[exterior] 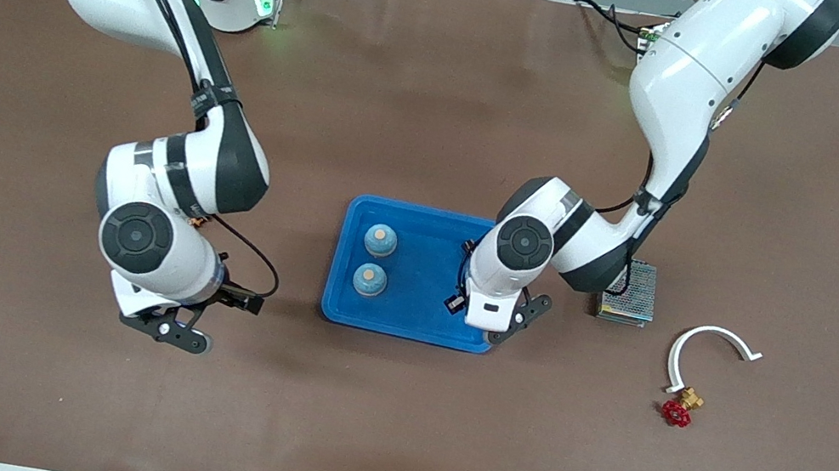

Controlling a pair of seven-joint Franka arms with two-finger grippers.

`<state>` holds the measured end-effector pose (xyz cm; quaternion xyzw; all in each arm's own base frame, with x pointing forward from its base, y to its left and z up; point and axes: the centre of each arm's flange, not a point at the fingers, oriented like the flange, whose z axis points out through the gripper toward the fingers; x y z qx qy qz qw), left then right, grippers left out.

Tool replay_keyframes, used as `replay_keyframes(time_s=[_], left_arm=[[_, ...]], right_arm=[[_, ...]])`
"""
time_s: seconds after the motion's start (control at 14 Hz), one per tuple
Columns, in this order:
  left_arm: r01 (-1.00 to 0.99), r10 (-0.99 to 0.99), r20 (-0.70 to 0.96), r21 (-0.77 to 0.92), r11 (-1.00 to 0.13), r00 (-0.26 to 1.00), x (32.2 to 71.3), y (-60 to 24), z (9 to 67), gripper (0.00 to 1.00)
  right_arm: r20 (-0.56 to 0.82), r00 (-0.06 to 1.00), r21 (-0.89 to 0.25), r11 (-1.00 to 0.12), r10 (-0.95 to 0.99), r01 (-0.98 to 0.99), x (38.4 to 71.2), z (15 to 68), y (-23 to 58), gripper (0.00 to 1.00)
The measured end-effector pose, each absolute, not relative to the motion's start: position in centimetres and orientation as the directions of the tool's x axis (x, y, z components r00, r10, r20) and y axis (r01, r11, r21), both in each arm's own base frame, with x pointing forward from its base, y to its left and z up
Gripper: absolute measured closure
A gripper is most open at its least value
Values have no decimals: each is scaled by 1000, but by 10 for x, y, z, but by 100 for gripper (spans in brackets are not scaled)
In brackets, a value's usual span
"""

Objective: Place electrolytic capacitor and blue bell in tray
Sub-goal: 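Open the left gripper over the tray while the right gripper returns to rest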

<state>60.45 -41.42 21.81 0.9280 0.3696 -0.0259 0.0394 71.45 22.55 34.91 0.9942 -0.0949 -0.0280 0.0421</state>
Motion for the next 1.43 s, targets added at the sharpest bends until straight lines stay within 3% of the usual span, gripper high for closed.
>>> replay_keyframes(time_s=[0.5, 0.86, 1.0, 1.21, 1.43], left_arm=[[699, 696, -63, 69, -712, 715, 612, -406, 200, 66], [699, 696, -65, 67, -712, 715, 611, -407, 191, 66], [697, 694, -63, 76, -713, 717, 612, -409, 195, 60], [692, 690, -61, 87, -716, 721, 612, -414, 200, 38], [682, 681, -45, 91, -726, 731, 615, -417, 220, 7]], right_arm=[[-75, 997, 71, -997, 19, 25, 736, 385, 83, 0], [-54, 998, 76, -997, 23, 27, 722, 437, 40, 0], [-31, 999, 80, -997, 10, 13, 713, 463, 30, 0], [0, 1000, 89, -996, -7, -7, 690, 507, 18, 0], [26, 1000, 102, -995, -14, -16, 657, 546, 14, 0]])
